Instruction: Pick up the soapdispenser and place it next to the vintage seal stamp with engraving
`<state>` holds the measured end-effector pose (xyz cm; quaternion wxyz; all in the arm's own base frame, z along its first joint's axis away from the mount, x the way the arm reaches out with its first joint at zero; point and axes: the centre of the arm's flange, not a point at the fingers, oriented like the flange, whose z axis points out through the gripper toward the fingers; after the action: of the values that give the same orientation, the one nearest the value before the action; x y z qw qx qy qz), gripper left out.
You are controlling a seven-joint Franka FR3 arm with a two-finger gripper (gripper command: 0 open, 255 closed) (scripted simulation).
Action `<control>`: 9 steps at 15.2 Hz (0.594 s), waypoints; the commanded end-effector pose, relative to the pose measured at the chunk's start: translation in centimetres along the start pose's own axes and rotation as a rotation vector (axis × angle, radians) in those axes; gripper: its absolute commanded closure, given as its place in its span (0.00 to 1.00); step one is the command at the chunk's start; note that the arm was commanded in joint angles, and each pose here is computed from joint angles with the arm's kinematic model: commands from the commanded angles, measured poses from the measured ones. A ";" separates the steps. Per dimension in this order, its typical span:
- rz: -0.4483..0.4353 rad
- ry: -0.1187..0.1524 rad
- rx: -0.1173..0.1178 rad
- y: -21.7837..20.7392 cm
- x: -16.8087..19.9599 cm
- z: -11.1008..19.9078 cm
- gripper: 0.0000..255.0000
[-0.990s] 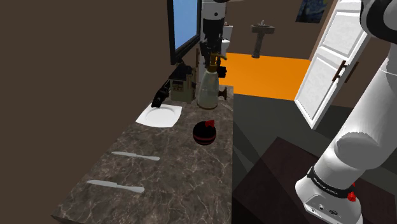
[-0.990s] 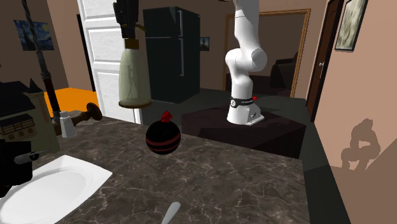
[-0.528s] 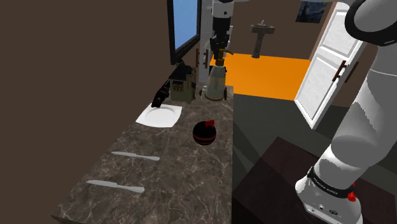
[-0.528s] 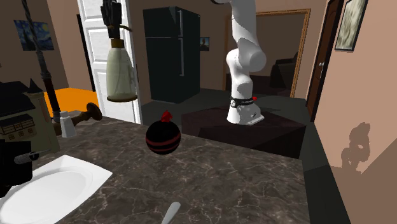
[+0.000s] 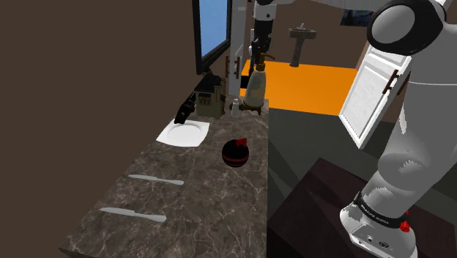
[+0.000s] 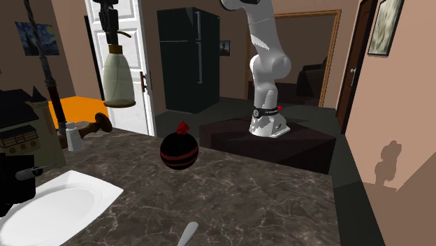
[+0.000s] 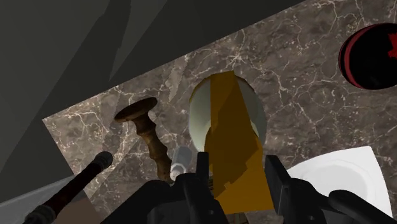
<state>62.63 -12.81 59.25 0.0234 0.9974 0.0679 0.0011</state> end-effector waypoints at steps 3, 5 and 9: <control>-0.002 0.001 -0.001 0.6 0.2 1.9 1.00; -0.002 0.001 -0.001 0.6 0.2 2.9 1.00; -0.002 0.001 -0.001 0.5 0.2 5.0 1.00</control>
<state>62.92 -13.61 54.80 0.0234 0.9973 0.0690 0.0012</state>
